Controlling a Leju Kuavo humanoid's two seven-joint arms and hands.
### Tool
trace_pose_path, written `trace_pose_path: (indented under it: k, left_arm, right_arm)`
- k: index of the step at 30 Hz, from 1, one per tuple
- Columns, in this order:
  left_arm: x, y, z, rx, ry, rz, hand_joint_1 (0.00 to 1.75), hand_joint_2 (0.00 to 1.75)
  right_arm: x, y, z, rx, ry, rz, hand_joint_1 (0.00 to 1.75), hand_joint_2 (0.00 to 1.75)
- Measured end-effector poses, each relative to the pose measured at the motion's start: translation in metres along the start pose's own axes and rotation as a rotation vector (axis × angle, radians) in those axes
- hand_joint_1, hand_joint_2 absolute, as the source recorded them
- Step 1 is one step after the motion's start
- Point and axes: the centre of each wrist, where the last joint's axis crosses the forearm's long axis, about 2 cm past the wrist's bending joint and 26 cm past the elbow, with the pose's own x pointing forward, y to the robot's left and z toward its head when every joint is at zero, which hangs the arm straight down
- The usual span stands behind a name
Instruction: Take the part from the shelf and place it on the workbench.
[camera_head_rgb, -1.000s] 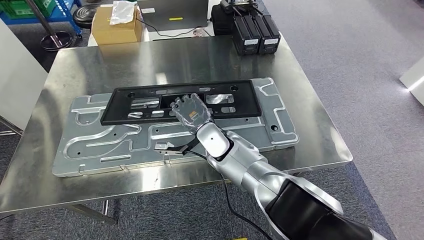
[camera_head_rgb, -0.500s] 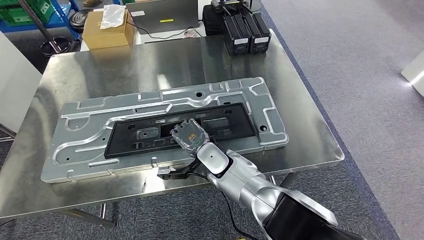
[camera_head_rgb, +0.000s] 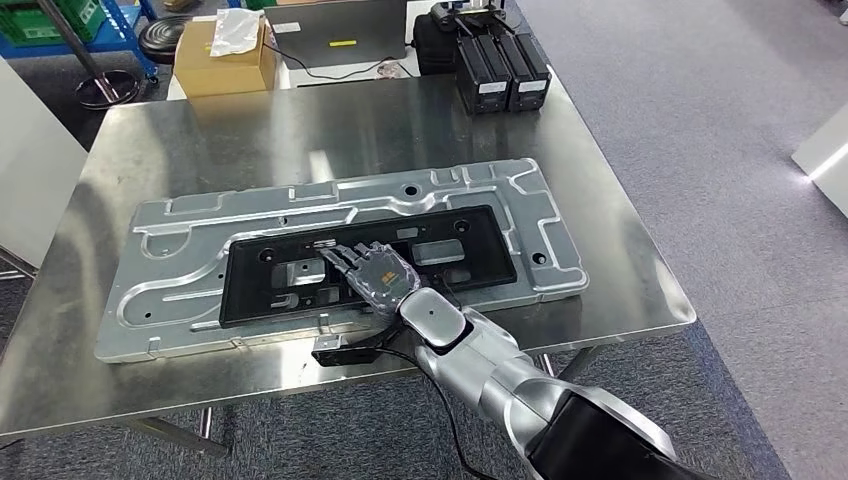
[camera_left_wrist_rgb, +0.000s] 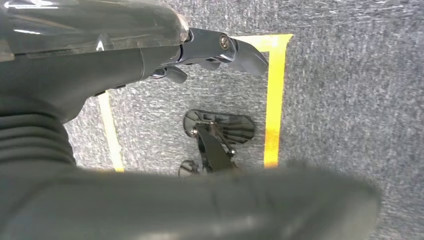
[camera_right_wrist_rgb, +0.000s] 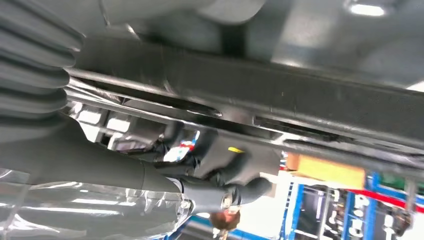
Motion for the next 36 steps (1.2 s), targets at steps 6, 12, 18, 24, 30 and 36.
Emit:
trace_pose_path:
  k: [6, 12, 18, 24, 30, 36]
  left_arm:
    - [0.000, 0.000, 0.000, -0.003, 0.005, -0.002, 0.00, 0.00]
    - [0.001, -0.001, -0.001, -0.006, 0.010, -0.010, 0.00, 0.00]
    - [0.002, -0.001, -0.001, 0.000, 0.003, -0.011, 0.00, 0.00]
    - [0.000, -0.005, 0.000, 0.000, -0.008, 0.015, 0.00, 0.00]
    - [-0.008, -0.012, 0.002, -0.003, -0.011, 0.055, 0.00, 0.00]
    - [-0.016, -0.017, 0.005, -0.016, -0.002, 0.069, 0.00, 0.00]
  right_arm:
    - [-0.007, -0.007, -0.002, -0.119, 0.013, -0.149, 0.00, 0.00]
    - [-0.008, -0.018, -0.008, -0.264, 0.001, -0.270, 0.00, 0.00]
    - [-0.012, -0.030, -0.011, -0.504, 0.005, -0.496, 0.00, 0.00]
    - [-0.020, -0.054, -0.001, -0.908, 0.157, -0.861, 0.00, 0.00]
    - [-0.036, -0.102, 0.056, -1.315, 0.078, -1.053, 0.00, 0.00]
    - [-0.034, -0.135, 0.139, -1.480, -0.076, -0.908, 0.00, 0.00]
